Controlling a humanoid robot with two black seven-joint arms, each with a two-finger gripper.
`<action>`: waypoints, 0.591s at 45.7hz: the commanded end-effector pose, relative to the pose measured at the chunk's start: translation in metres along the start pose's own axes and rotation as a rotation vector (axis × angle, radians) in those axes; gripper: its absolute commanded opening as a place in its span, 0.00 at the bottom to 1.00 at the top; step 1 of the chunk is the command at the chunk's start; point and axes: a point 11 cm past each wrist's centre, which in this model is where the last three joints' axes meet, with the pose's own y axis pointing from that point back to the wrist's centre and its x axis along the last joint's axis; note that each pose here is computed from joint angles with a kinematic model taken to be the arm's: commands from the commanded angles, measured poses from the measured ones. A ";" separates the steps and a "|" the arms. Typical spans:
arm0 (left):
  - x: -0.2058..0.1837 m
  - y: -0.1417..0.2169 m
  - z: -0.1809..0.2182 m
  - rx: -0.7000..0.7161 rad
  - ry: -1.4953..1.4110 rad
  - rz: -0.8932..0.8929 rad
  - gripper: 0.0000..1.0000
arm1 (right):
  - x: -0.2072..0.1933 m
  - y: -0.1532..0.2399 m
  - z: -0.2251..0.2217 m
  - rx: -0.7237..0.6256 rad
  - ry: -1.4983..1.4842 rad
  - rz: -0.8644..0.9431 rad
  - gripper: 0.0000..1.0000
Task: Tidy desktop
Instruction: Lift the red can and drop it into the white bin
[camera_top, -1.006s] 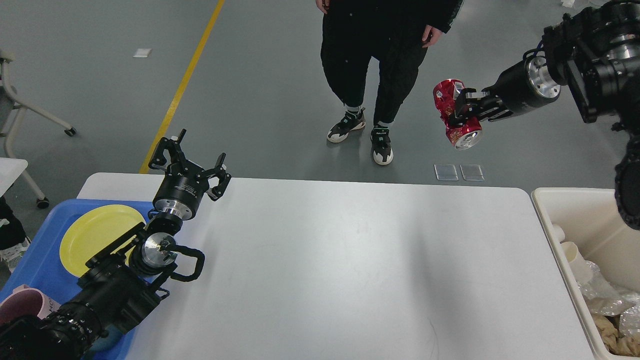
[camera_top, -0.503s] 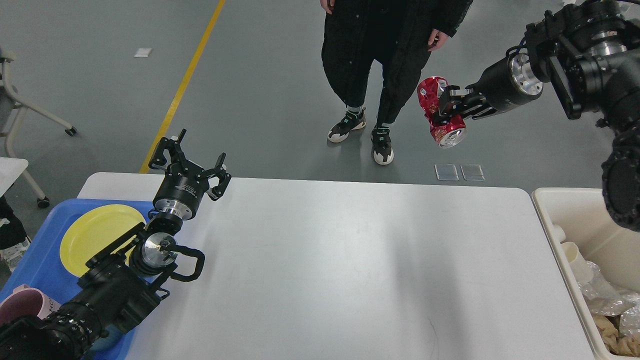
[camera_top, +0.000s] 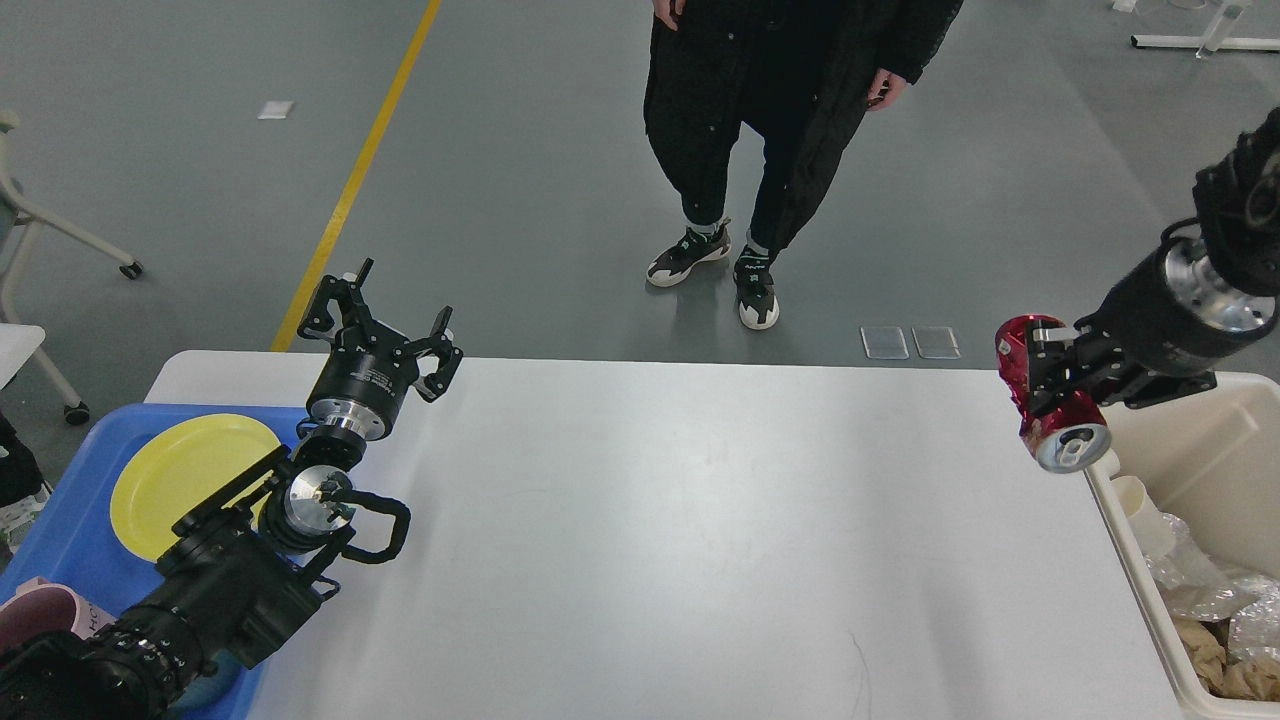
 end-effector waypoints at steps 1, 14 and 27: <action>0.000 0.000 0.001 -0.001 -0.001 0.000 0.96 | -0.034 -0.009 -0.003 -0.023 0.007 -0.036 0.00; 0.000 0.000 0.000 -0.002 0.000 0.000 0.96 | -0.015 -0.077 0.103 -0.220 -0.130 0.095 0.00; 0.000 0.000 0.000 -0.002 -0.001 0.001 0.96 | -0.025 -0.151 0.217 -0.410 -0.302 0.275 0.00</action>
